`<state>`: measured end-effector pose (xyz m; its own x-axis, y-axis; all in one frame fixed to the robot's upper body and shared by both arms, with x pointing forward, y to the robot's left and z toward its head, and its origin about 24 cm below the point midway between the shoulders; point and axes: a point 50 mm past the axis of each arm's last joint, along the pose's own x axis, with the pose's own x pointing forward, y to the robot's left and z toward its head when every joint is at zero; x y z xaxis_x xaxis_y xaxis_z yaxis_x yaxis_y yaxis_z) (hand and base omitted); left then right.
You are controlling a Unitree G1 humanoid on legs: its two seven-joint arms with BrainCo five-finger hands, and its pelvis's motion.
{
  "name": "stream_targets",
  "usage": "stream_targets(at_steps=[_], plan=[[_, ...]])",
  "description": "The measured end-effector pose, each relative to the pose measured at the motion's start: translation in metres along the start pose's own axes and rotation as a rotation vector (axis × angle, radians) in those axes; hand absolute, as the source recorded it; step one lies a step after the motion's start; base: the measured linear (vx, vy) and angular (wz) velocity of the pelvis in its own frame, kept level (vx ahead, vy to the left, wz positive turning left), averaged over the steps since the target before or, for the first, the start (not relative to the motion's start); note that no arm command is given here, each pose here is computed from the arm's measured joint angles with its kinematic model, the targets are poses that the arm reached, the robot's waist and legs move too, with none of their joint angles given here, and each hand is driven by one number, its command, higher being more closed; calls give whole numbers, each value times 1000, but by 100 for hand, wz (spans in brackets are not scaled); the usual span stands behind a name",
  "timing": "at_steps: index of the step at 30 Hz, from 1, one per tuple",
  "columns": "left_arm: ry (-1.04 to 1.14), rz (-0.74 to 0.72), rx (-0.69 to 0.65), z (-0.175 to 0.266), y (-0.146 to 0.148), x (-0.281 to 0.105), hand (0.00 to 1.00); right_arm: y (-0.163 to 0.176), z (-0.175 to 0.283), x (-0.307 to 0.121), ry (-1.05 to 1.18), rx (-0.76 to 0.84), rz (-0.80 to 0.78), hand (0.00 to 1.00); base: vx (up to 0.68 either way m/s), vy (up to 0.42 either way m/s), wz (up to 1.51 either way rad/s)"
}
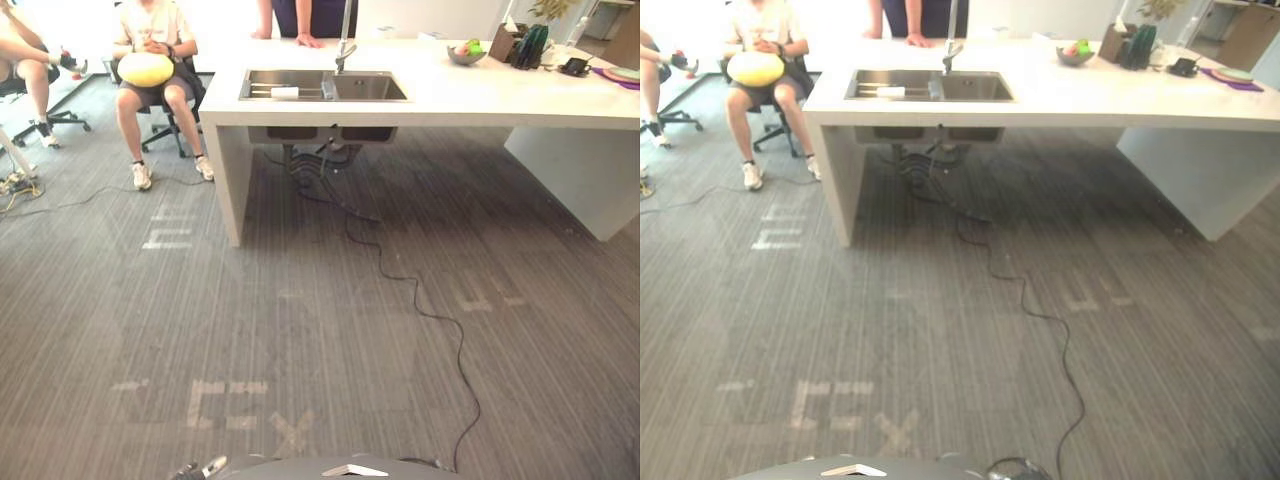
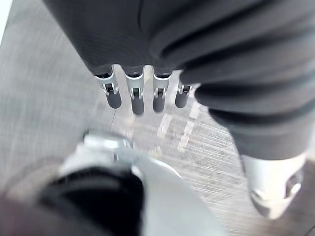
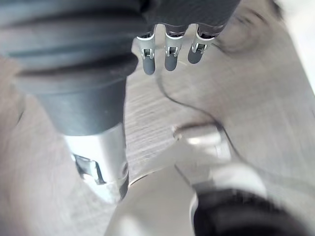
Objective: Walk over to the sink, pick up the cup, carry it to the dishwasher, place the cup inside the dishwasher, then close the dishwasher door
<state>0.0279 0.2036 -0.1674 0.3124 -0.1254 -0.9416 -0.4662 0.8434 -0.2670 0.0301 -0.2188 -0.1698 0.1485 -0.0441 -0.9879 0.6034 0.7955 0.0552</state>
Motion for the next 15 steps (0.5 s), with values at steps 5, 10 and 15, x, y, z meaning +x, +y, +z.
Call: stream_targets(at_steps=[5, 10, 15], plan=[[-30, -86, -136, -3, -10, 3, 0, 2, -2, 1, 18, 194, 51, 0, 42, -33, 10], [-22, -72, -148, -5, -3, 1, 0, 5, 6, 2, -49, 119, 44, 0, 107, -66, -10], [-21, -56, -149, -7, -4, 1, 0, 12, 19, 2, -136, 114, 79, 0, 82, -49, -8]])
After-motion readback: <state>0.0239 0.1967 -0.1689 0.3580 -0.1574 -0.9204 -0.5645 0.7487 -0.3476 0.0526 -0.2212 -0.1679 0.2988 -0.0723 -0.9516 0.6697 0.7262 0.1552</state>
